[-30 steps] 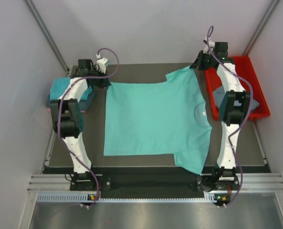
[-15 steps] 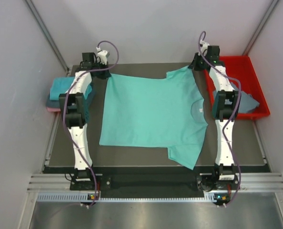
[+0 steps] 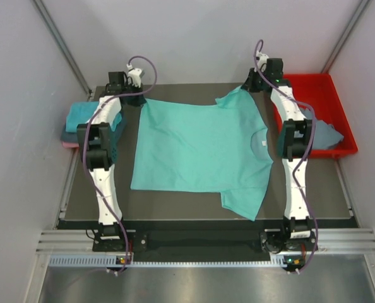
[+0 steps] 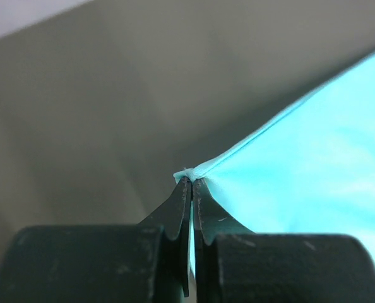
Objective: Fold and stack the t-shirts
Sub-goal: Flatten the tshirt out, then fold the tshirt
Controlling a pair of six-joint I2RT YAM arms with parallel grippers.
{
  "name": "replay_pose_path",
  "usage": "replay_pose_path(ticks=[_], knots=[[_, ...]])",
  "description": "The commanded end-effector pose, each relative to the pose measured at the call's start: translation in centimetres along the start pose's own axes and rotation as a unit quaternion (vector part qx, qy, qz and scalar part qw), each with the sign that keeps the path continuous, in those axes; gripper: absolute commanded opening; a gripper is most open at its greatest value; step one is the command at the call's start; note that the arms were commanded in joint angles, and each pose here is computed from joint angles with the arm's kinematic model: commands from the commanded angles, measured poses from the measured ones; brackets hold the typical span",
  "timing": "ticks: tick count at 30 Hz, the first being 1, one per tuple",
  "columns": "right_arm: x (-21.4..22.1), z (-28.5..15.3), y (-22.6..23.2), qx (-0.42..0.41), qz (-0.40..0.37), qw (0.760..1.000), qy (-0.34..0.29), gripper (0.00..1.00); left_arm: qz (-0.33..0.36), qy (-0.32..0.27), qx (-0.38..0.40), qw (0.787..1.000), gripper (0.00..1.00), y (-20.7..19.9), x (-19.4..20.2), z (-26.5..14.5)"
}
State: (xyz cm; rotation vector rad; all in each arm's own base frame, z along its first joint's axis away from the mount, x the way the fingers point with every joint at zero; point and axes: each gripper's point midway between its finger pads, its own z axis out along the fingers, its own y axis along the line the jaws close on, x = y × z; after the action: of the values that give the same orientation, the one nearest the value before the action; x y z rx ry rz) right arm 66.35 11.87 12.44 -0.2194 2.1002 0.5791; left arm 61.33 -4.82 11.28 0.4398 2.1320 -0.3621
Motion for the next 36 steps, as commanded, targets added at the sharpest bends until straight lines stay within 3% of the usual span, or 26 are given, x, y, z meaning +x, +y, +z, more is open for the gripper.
replay_pose_path(ticks=[1, 6, 22, 36], knots=[[-7.0, -6.1, 2.8, -0.016, -0.035, 0.998, -0.059, 0.00, 0.044, -0.049, 0.001, 0.998, 0.00, -1.1, -4.2, -4.5], [-6.0, -9.4, 4.3, -0.025, -0.027, 0.999, -0.032, 0.00, 0.061, -0.002, 0.026, 0.998, 0.00, -2.4, -2.1, -6.4], [0.7, -16.2, 9.3, -0.058, 0.002, 0.997, 0.050, 0.00, 0.039, 0.039, 0.068, 0.996, 0.00, -5.4, 0.3, -11.9], [4.3, -20.8, 11.3, -0.063, 0.006, 0.995, 0.071, 0.00, 0.024, 0.100, 0.103, 0.989, 0.00, -6.7, 3.9, -13.3]])
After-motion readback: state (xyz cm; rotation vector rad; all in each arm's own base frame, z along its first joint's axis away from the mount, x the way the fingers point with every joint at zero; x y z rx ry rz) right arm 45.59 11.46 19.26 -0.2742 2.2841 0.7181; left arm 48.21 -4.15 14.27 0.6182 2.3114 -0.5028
